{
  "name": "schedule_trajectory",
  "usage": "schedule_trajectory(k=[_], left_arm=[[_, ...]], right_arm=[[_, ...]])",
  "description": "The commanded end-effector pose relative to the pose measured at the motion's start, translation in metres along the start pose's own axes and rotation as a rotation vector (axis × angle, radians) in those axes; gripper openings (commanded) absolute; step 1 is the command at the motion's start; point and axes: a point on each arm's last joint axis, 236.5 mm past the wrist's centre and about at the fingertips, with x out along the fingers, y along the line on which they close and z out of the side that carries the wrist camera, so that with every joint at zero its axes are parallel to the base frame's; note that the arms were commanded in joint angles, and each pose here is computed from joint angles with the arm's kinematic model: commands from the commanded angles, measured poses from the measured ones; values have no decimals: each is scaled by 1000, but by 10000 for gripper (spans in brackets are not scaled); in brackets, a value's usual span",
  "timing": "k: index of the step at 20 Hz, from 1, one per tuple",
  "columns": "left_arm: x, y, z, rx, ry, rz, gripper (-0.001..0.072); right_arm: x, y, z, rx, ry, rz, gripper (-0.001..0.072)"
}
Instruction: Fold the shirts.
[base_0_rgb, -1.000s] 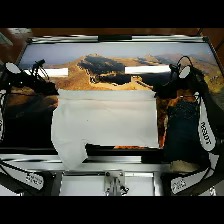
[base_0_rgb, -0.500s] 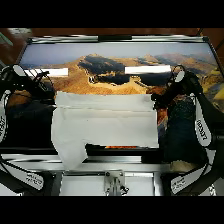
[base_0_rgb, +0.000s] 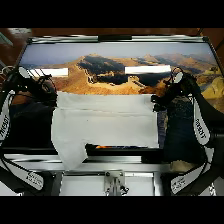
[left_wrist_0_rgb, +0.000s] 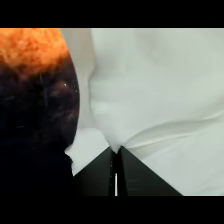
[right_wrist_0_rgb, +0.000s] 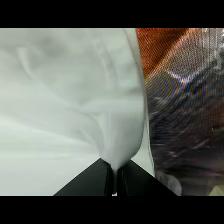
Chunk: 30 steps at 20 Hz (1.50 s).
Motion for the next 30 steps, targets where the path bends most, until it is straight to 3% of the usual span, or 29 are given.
schedule_trajectory(k=[1,2,6,7,8,9,15,18,30], left_arm=[[1,0,-5,-43,23,-7,235],[-2,-2,-9,-42,38,-12,387],[-37,-23,-6,-79,-43,-109,372],[-47,-29,-9,-78,-62,-130,376],[-52,-32,-17,-77,-65,-140,397],[-49,-32,-36,-85,-46,-148,415],[13,-47,-170,-257,-29,-340,412],[18,-39,-208,-311,-52,-344,451],[54,-46,-249,-289,16,-369,427]], right_arm=[[-4,1,-7,-30,23,6,395],[-12,-2,-12,-65,27,7,404],[-71,-25,-30,-91,-30,-44,406],[-83,-33,-39,-96,-29,-52,439],[-93,-41,-50,-98,-20,-58,553],[-97,-49,-63,-100,-5,-54,570],[-74,-80,-132,-59,-24,-36,570],[-64,-81,-146,-58,-33,-31,569],[-64,-82,-131,-19,-98,-36,569]])
